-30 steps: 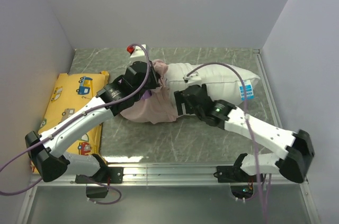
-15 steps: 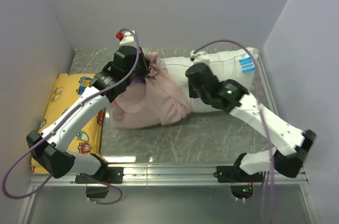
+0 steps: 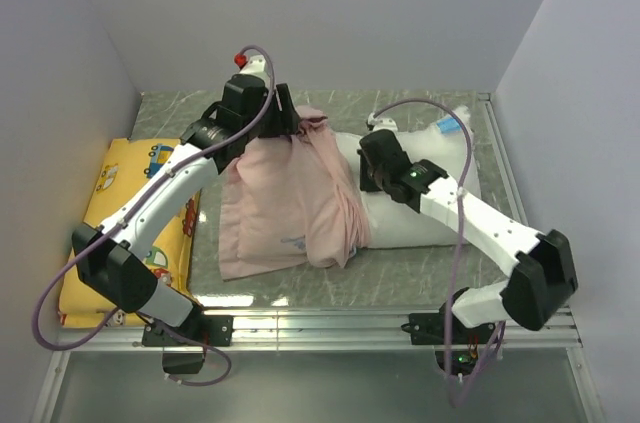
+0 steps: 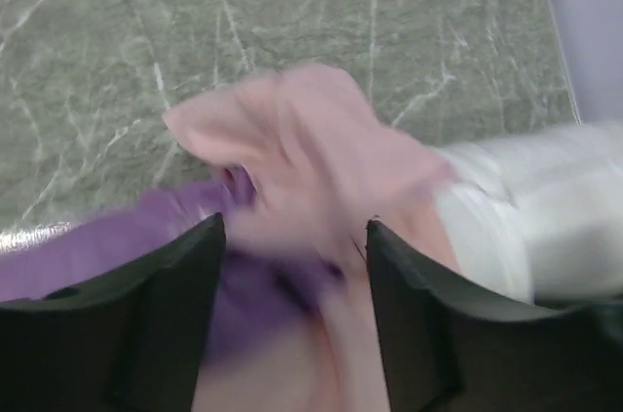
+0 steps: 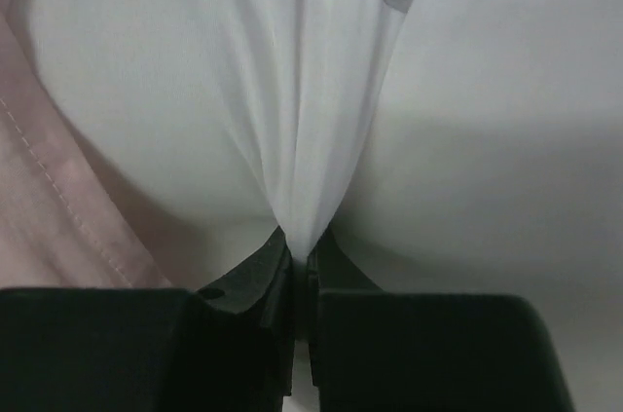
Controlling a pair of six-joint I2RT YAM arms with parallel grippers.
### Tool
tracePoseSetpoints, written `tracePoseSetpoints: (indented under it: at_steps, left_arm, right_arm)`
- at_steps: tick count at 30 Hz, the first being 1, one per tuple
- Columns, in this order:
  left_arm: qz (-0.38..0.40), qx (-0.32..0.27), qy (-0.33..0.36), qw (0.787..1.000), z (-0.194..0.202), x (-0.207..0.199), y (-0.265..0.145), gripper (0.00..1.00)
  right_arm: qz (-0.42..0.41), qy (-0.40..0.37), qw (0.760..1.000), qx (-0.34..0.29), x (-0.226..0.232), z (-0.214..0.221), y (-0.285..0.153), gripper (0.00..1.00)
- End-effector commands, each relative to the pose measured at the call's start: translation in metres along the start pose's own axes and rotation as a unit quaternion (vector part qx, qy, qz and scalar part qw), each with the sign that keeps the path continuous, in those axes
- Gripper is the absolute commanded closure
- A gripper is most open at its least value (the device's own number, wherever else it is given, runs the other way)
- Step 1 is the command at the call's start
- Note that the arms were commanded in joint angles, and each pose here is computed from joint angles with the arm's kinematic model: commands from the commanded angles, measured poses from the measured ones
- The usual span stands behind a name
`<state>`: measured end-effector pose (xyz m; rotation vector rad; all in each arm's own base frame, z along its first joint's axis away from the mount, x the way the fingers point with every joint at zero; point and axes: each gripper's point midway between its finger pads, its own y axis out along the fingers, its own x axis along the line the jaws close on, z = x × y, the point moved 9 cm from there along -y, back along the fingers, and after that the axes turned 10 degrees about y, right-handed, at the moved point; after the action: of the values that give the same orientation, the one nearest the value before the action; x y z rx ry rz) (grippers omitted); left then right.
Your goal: Remove the pillowcase from the pillow
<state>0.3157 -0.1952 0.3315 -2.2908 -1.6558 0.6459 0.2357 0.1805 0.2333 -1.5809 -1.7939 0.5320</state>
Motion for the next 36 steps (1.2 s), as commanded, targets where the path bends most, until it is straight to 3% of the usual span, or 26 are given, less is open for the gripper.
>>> tracePoseSetpoints:
  at_steps: [1, 4, 10, 18, 22, 24, 25, 27, 36]
  left_arm:
    - [0.077, -0.067, 0.019, 0.995, -0.040, -0.017, -0.033, 0.32]
    - [0.091, -0.070, 0.020, 0.993, -0.038, -0.022, -0.051, 0.29]
    - [0.060, -0.043, -0.001, 0.997, 0.031, -0.017, -0.069, 0.27]
    - [0.089, 0.000, 0.006, 0.996, 0.097, -0.038, -0.046, 0.26]
    - [0.079, 0.016, 0.016, 0.997, 0.105, -0.041, -0.030, 0.39]
    - [0.052, 0.031, 0.022, 0.998, 0.106, -0.040, -0.021, 0.57]
    - [0.026, 0.037, 0.027, 0.999, 0.109, -0.035, -0.018, 0.80]
    - [-0.021, 0.043, 0.026, 0.999, 0.111, -0.025, -0.016, 1.00]
    - [-0.159, -0.030, -0.093, 0.982, 0.090, 0.092, -0.064, 0.99]
  right_arm:
    - [-0.031, 0.042, 0.998, 0.029, -0.001, 0.010, 0.044, 1.00]
    - [-0.010, 0.054, 0.998, 0.039, -0.009, 0.018, 0.069, 1.00]
    - [-0.018, 0.074, 0.997, 0.017, -0.006, 0.011, 0.066, 1.00]
    - [-0.018, 0.073, 0.997, -0.009, -0.003, -0.010, 0.045, 1.00]
    - [-0.020, 0.070, 0.997, -0.013, -0.006, -0.015, 0.039, 1.00]
    - [-0.032, 0.072, 0.997, -0.016, -0.008, -0.017, 0.036, 1.00]
    - [-0.033, 0.070, 0.997, -0.018, -0.009, -0.017, 0.034, 1.00]
    - [-0.023, 0.068, 0.997, -0.019, -0.014, -0.018, 0.032, 1.00]
    - [0.038, 0.166, 0.984, -0.042, -0.109, -0.047, 0.020, 1.00]
